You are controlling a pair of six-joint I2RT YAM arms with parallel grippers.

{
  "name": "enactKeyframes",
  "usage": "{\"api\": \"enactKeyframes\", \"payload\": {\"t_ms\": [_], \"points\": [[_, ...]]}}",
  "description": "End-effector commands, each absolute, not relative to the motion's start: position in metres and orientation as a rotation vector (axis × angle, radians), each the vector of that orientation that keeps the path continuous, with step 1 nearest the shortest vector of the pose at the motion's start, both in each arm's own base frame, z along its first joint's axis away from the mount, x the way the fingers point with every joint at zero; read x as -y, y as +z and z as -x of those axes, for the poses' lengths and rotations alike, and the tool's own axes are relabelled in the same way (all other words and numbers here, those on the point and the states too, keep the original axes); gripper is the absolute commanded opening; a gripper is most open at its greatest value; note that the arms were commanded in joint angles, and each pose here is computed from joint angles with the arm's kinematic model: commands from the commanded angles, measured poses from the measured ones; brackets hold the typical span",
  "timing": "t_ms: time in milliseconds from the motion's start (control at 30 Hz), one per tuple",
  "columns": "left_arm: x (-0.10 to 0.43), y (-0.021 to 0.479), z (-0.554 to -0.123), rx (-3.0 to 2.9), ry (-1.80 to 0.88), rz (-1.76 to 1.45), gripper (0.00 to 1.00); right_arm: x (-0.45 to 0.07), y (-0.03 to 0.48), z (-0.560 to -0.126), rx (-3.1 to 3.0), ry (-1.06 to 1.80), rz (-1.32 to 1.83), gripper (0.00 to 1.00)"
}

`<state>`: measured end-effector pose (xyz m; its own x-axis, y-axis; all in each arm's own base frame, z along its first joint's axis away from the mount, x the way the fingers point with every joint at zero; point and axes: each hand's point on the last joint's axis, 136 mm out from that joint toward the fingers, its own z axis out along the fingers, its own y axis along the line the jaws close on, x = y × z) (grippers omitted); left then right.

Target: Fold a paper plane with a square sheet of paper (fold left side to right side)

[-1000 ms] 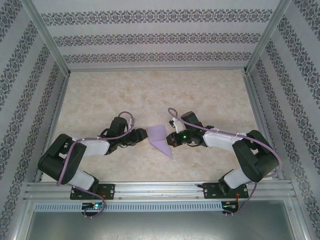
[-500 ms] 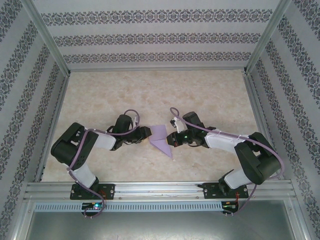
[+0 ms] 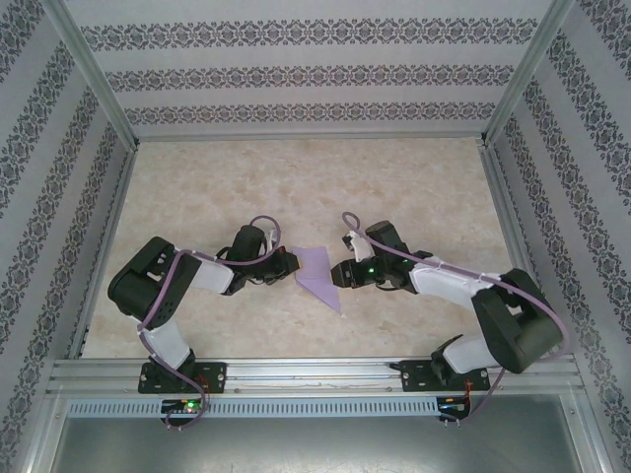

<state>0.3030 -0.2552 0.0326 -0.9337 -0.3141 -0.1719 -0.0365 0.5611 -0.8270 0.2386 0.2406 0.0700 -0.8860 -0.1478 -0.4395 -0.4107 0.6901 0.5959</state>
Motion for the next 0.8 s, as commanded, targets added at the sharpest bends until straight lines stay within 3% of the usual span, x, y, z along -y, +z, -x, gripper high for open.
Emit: {"api": "enactKeyframes", "payload": {"t_ms": [0, 267, 767], "points": [[0.264, 0.05, -0.306, -2.466, -1.312, 0.23, 0.02, -0.22, 0.08, -0.241, -2.543, 0.801, 0.431, 0.39], [0.267, 0.06, -0.305, -2.458, -1.306, 0.214, 0.02, -0.218, 0.092, -0.215, -2.509, 0.367, 0.54, 0.41], [0.268, 0.074, -0.305, -2.458, -1.281, 0.181, 0.04, -0.275, 0.052, -0.199, -2.474, 0.035, 0.739, 0.48]]}}
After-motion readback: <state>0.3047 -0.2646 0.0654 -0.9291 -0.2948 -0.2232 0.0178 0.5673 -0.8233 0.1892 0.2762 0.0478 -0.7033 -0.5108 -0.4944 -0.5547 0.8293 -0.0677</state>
